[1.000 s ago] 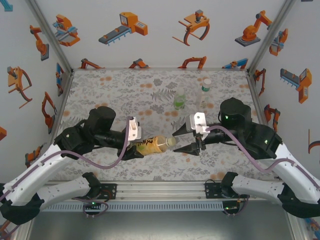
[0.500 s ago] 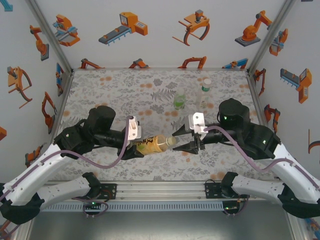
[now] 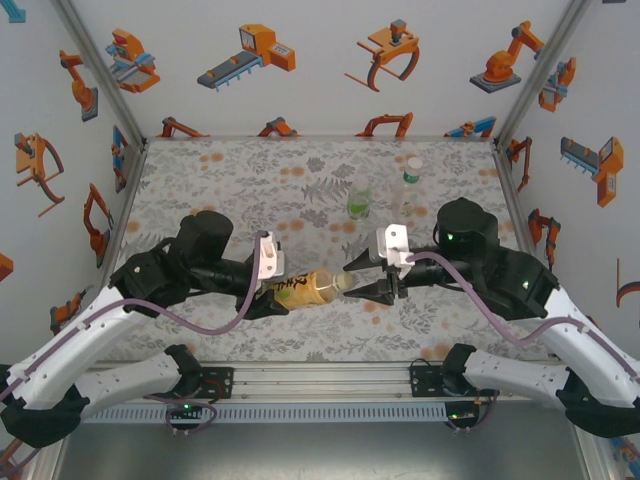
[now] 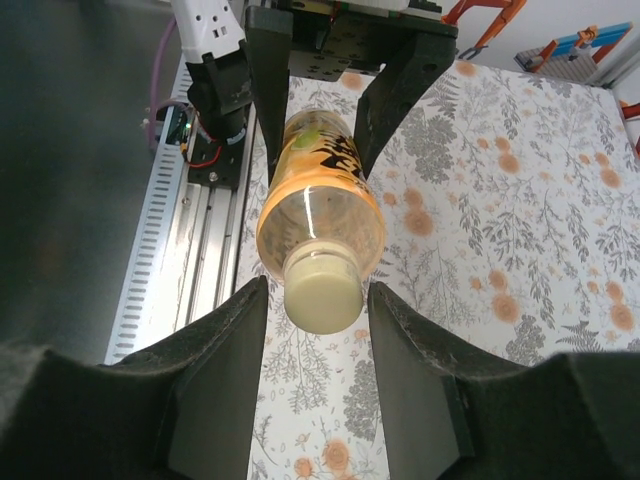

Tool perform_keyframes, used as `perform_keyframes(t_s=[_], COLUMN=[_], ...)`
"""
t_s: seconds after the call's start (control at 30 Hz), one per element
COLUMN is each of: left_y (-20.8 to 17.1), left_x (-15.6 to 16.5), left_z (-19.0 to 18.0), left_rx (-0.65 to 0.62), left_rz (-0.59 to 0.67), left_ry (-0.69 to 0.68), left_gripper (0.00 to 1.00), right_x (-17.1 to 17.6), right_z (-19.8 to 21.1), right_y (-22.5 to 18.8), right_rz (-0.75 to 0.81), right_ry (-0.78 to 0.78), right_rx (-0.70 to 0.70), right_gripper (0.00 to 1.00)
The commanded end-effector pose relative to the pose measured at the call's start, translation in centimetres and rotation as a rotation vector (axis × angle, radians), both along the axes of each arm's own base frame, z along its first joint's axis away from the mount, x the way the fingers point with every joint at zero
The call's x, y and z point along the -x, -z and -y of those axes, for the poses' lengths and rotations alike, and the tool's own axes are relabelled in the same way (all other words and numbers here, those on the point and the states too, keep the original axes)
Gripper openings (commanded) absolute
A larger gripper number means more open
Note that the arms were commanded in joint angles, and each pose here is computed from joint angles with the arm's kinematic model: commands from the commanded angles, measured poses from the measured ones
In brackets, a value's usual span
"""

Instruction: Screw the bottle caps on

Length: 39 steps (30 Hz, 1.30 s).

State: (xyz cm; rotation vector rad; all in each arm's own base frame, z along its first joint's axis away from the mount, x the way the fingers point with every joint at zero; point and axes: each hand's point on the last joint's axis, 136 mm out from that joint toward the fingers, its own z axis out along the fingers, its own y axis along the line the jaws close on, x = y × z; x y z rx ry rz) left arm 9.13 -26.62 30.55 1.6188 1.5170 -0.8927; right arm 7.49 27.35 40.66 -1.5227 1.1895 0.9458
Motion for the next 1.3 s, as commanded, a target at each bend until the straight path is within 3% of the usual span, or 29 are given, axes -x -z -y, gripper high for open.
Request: perform_keyframes(t_s=[0.0, 0.2, 0.8, 0.93, 1.07, 1.27], left_y=[-1.0, -1.2, -1.6, -1.6, -1.6, -0.9], left_x=[0.3, 0.3, 0.2, 0.3, 0.2, -0.7], left_z=[0.1, 0.1, 0.3, 0.3, 0.3, 0.4], left_rx=[0.024, 0.030, 0.052, 0.055, 0.056, 0.035], left_rz=[-0.006, -0.001, 0.016, 0.016, 0.021, 0.029], left_ry=[0.008, 0.008, 0.015, 0.017, 0.014, -0.023], left_gripper=[0.00, 0.00, 0.00, 0.00, 0.00, 0.00], right_x=[0.2, 0.2, -0.4, -0.2, -0.3, -2.6], right_z=[0.0, 0.0, -0.2, -0.2, -0.2, -0.5], right_y=[-0.5, -0.1, 0.3, 0.2, -0.1, -0.6], right_rz=[0.006, -0.006, -0.005, -0.010, -0.056, -0.330], right_ry=[-0.007, -0.004, 0.022, 0.016, 0.032, 0.220], right_rx=[-0.022, -0.009, 0.002, -0.002, -0.013, -0.080], right_gripper=[0.42, 0.37, 0.40, 0.35, 0.25, 0.09])
